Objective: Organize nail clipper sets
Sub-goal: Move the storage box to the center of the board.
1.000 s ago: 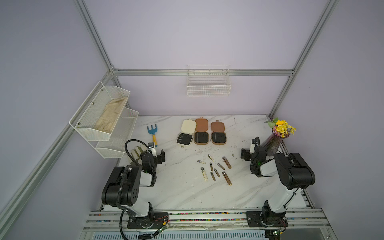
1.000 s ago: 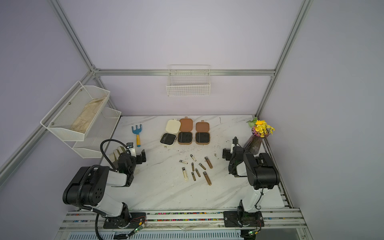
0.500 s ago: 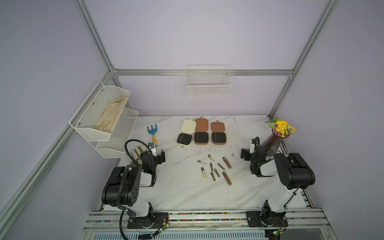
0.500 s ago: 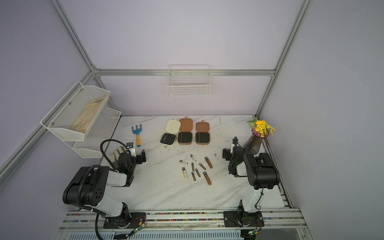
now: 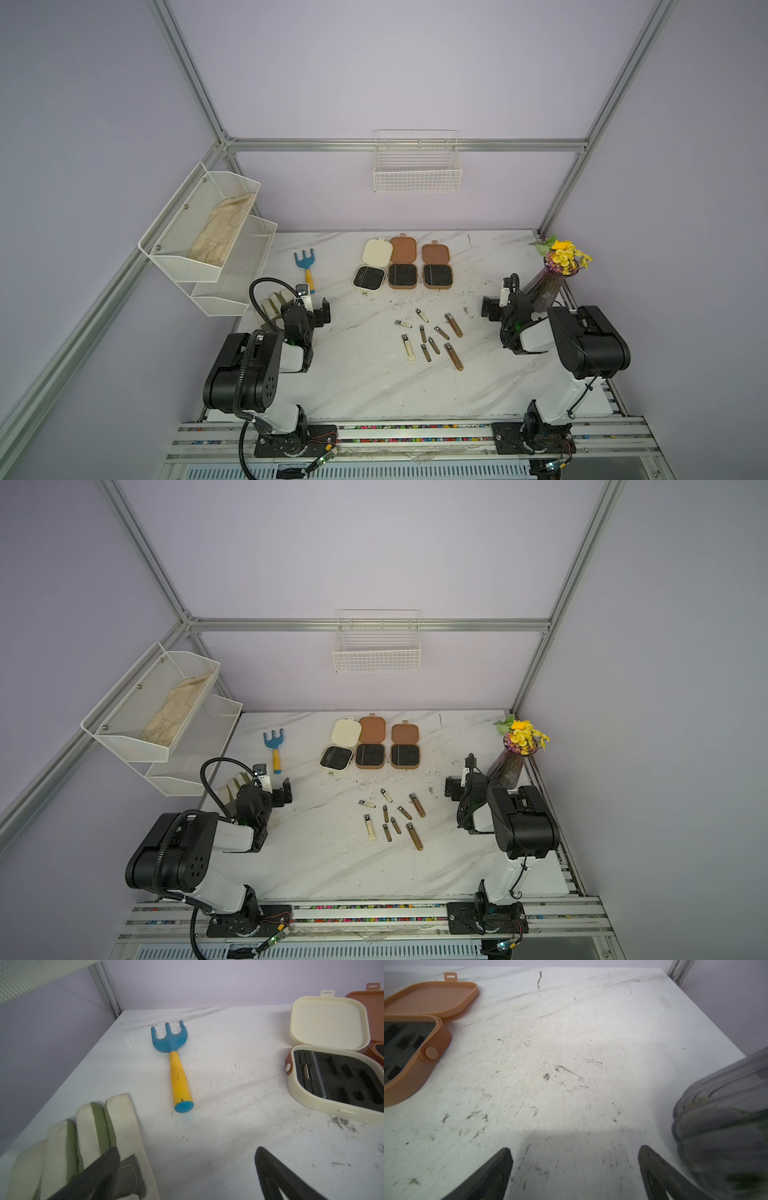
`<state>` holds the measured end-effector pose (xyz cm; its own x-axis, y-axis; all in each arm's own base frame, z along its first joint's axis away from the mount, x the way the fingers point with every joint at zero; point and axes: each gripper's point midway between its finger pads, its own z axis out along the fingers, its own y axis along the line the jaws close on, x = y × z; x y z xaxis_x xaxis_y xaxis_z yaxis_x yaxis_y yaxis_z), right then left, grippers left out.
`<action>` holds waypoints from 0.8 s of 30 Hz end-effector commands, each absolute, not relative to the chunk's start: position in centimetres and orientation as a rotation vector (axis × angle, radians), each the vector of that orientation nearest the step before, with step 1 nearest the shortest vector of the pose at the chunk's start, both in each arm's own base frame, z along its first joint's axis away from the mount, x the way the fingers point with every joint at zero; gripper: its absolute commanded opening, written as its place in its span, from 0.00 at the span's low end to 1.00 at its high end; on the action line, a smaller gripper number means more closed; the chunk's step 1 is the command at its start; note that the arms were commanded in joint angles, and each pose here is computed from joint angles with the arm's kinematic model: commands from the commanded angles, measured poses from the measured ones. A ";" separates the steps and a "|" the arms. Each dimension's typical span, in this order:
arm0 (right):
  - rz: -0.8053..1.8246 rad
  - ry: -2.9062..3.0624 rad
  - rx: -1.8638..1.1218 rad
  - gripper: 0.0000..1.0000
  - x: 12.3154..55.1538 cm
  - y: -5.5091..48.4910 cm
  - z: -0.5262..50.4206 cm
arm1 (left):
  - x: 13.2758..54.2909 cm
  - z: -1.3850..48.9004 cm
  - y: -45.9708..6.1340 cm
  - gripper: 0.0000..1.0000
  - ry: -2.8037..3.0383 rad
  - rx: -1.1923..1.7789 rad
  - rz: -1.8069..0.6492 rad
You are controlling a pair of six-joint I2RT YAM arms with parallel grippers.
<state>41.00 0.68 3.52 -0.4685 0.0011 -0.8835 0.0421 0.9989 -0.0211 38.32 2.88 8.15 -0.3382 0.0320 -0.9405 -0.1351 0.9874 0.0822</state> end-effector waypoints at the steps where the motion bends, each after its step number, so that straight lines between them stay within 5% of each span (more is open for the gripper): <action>1: -0.031 2.019 0.040 0.97 41.7 1.1 4.4 | 40.3 11.3 2.9 1.00 1.811 -0.083 0.171; 7: -0.085 2.011 0.108 0.94 41.8 -0.1 6.3 | 40.0 12.6 3.4 1.00 1.780 -0.110 0.209; 16: -0.056 2.087 0.233 0.97 40.6 0.1 15.6 | 40.8 25.6 2.0 1.00 1.943 -0.318 0.167; 24: -0.048 2.355 0.137 0.90 38.4 4.2 18.5 | 43.6 18.6 -4.8 1.00 2.539 -0.278 -0.060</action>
<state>42.02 3.94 22.00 -0.4944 0.0917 -0.8644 0.1034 0.9936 0.0462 47.36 -2.62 28.73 -0.4546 -0.1893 -0.8703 -0.1918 0.9750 -0.1119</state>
